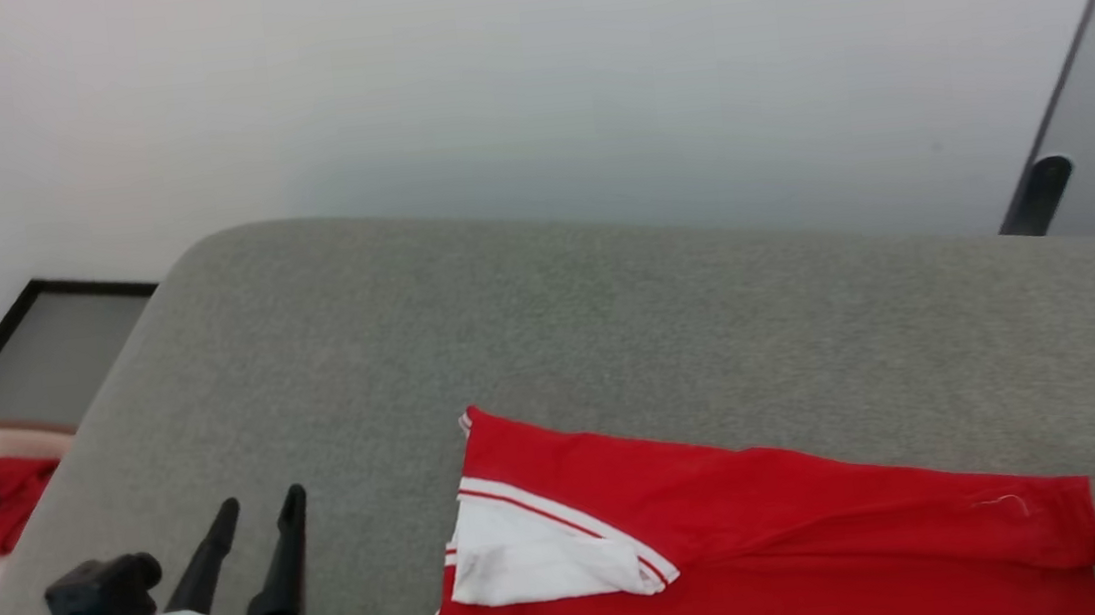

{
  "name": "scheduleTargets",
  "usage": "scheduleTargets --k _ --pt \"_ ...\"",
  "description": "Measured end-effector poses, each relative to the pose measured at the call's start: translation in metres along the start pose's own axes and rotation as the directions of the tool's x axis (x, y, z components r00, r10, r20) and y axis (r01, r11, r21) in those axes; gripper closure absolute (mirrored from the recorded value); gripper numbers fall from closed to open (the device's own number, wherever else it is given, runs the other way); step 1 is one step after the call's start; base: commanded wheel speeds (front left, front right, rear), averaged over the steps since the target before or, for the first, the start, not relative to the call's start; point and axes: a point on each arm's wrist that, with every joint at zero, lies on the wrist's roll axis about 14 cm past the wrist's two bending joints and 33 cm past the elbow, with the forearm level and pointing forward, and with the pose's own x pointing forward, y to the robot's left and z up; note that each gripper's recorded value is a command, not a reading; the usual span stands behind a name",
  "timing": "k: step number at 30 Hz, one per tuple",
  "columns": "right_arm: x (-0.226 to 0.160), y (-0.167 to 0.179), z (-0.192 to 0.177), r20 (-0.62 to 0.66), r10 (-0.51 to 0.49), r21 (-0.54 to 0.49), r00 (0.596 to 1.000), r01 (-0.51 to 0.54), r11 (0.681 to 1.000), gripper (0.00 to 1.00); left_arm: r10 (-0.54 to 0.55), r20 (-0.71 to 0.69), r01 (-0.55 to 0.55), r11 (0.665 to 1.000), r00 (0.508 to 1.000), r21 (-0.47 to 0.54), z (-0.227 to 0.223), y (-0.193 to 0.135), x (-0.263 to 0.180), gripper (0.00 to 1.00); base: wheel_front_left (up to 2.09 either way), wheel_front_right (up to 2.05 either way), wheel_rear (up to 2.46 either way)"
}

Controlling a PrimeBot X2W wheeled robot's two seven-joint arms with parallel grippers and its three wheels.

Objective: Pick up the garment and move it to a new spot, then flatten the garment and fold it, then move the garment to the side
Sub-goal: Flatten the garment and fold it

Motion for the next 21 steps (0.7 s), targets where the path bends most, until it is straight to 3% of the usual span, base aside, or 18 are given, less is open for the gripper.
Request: scheduleTargets --k 19,20,21 --pt "0.086 0.021 -0.019 -0.279 0.085 0.049 0.957 -0.075 0.996 0.0 0.059 -0.034 -0.06 0.997 0.998 -0.037 -0.029 0.008 0.018 0.0 0.0 0.0 0.0" --pt "0.089 0.021 -0.02 -0.286 0.087 0.05 0.954 -0.076 0.996 0.41 0.062 -0.037 -0.064 0.997 0.997 -0.039 -0.03 0.009 0.018 0.0 0.0 0.0 0.0" --pt "0.091 0.022 -0.021 -0.294 0.089 0.049 0.952 -0.078 0.996 1.0 0.066 -0.042 -0.068 0.997 0.997 -0.04 -0.032 0.01 0.018 0.0 0.0 0.0 0.0"
